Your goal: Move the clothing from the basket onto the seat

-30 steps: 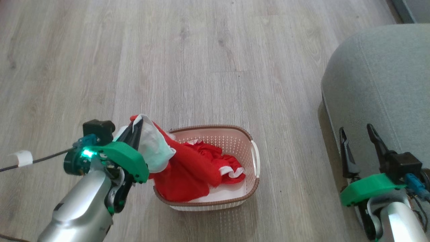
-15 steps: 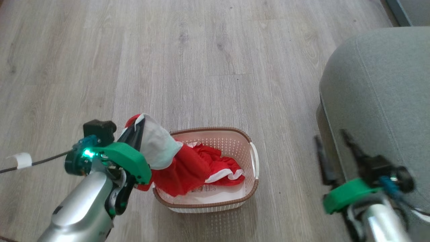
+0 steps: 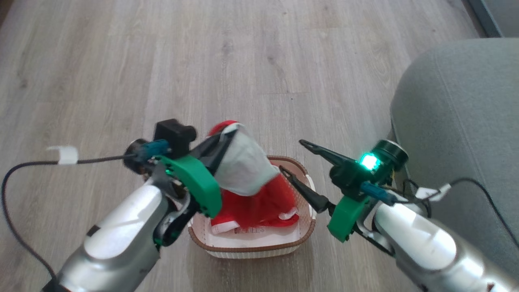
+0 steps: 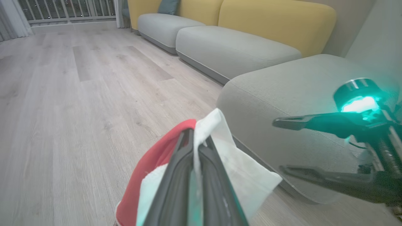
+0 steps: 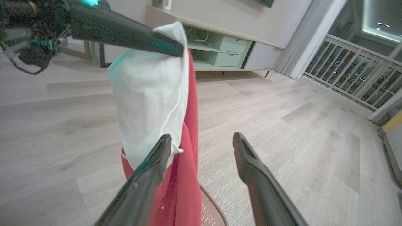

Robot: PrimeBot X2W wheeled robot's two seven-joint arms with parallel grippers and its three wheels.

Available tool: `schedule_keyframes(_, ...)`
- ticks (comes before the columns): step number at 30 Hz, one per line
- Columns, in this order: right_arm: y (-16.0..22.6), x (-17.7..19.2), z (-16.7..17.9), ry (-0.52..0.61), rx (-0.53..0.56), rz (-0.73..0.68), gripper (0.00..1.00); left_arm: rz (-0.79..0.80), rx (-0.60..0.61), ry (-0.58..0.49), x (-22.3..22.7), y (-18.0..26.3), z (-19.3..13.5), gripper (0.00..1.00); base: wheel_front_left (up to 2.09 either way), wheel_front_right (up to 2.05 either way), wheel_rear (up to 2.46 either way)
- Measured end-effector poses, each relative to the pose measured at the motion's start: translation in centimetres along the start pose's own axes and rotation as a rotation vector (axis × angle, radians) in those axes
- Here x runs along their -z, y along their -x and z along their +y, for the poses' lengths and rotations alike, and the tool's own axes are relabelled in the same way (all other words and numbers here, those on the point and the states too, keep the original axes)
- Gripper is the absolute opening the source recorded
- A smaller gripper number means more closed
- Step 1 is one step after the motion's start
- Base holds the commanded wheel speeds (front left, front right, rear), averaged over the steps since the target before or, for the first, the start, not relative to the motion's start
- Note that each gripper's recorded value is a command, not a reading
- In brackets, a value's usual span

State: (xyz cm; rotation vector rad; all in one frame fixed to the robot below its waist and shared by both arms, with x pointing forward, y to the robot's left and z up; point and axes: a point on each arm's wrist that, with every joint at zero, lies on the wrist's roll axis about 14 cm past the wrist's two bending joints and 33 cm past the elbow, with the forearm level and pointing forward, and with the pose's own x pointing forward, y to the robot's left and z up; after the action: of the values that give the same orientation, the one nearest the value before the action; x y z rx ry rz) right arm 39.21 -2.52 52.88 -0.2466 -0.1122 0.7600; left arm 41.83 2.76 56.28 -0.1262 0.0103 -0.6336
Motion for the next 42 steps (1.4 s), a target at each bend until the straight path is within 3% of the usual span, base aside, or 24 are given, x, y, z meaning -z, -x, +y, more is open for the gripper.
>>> schedule_keyframes(9,-2.3,-0.8,1.9,0.120,-0.187,0.029,1.00,-0.010,0.172,-0.049,-1.7,0.4,-4.9,0.00,0.00,0.00,0.00)
schedule_keyframes(15,-2.8,-0.5,3.7,0.109,-0.267,0.057,1.00,-0.014,0.241,-0.035,-2.0,0.8,-6.9,0.00,0.00,0.00,0.00)
schedule_keyframes(16,-2.7,-0.3,4.0,0.096,-0.277,0.065,0.37,-0.014,0.246,-0.035,-2.1,0.9,-7.0,0.00,0.00,0.00,0.00)
schedule_keyframes(17,-2.7,-0.1,4.4,0.082,-0.287,0.073,0.00,-0.014,0.247,-0.036,-2.1,0.9,-7.0,0.00,0.00,0.00,0.00)
schedule_keyframes(23,-2.5,0.0,4.4,0.005,-0.280,0.084,0.00,-0.014,0.251,-0.025,-2.0,0.9,-7.2,0.00,0.00,0.00,0.00)
schedule_keyframes(24,-2.5,0.0,4.2,0.001,-0.271,0.085,0.00,-0.018,0.252,-0.024,-2.1,0.8,-7.2,0.09,0.00,0.00,0.00)
schedule_keyframes(25,-2.4,-0.1,3.8,-0.004,-0.259,0.083,0.00,-0.023,0.248,-0.021,-2.2,0.8,-7.1,0.35,0.00,0.00,0.00)
schedule_keyframes(26,-2.5,-0.2,3.2,-0.012,-0.241,0.078,0.00,-0.031,0.241,-0.019,-2.2,0.6,-7.0,0.49,0.00,0.00,0.00)
schedule_keyframes(27,-2.4,-0.4,2.6,-0.017,-0.221,0.073,0.00,-0.037,0.235,-0.016,-2.3,0.5,-6.8,0.79,0.00,0.00,0.00)
schedule_keyframes(28,-2.4,-0.5,1.9,-0.022,-0.200,0.069,0.00,-0.041,0.233,-0.014,-2.3,0.4,-6.7,1.00,0.00,0.00,0.00)
schedule_keyframes(35,-0.3,-0.5,-3.9,-0.054,-0.017,0.058,0.00,-0.061,0.200,0.045,-0.5,-0.7,-6.3,1.00,0.00,0.00,0.00)
schedule_keyframes(42,5.0,0.3,-9.0,-0.062,0.187,0.073,0.00,-0.028,0.282,0.167,2.9,-2.0,-10.8,1.00,0.00,0.00,0.00)
